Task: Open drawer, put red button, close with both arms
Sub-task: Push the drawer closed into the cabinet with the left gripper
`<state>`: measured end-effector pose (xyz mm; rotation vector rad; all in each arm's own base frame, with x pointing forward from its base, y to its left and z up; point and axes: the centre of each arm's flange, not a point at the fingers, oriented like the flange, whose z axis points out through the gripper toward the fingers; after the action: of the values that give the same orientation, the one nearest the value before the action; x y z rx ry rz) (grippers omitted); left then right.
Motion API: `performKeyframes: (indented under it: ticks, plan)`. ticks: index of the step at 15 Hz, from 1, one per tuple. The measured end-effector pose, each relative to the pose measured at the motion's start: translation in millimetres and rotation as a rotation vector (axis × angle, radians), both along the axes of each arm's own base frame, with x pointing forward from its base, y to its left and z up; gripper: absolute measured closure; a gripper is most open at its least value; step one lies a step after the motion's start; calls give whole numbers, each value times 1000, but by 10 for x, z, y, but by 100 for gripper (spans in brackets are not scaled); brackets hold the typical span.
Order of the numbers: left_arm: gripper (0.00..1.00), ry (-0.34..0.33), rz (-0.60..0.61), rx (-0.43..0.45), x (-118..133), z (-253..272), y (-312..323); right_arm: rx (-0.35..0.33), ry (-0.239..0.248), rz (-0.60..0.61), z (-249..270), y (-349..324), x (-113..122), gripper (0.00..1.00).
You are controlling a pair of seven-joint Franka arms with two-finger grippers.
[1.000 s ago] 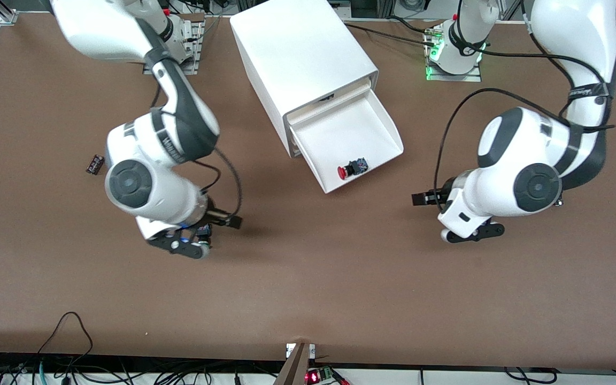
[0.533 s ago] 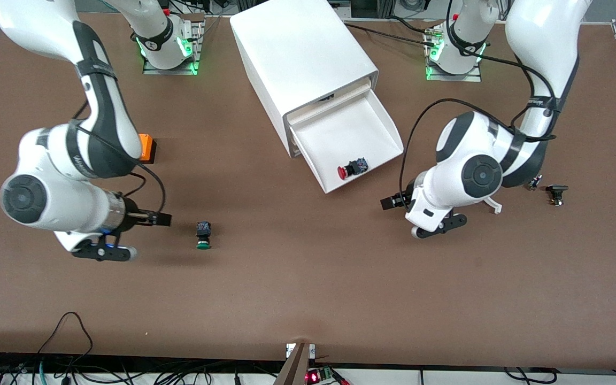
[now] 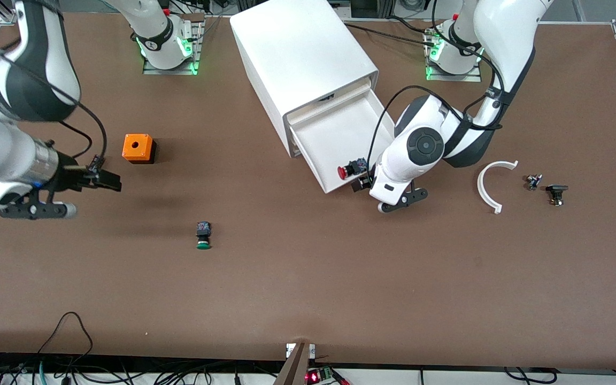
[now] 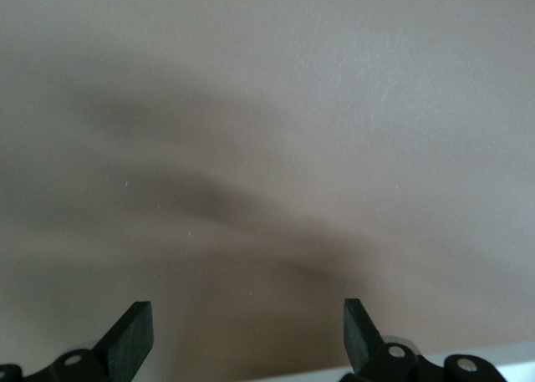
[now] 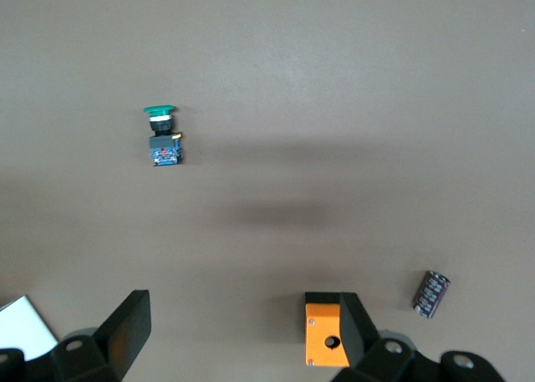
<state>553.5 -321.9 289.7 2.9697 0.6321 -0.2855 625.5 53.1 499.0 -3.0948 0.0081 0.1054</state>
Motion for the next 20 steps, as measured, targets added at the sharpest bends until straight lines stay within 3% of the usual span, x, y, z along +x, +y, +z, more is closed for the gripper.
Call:
performKeyframes:
  ticks: [5, 12, 20]
  plan:
    - [0, 27, 8, 6, -244, -23, -200, -4, -52, -5, 490, -151, -410, 0]
    - [0, 70, -41, 6, -612, -84, -498, -5, -51, 14, 976, -173, -845, 0]
    - [0, 123, -69, 14, -957, -60, -767, -23, -44, 23, 975, -151, -851, 0]
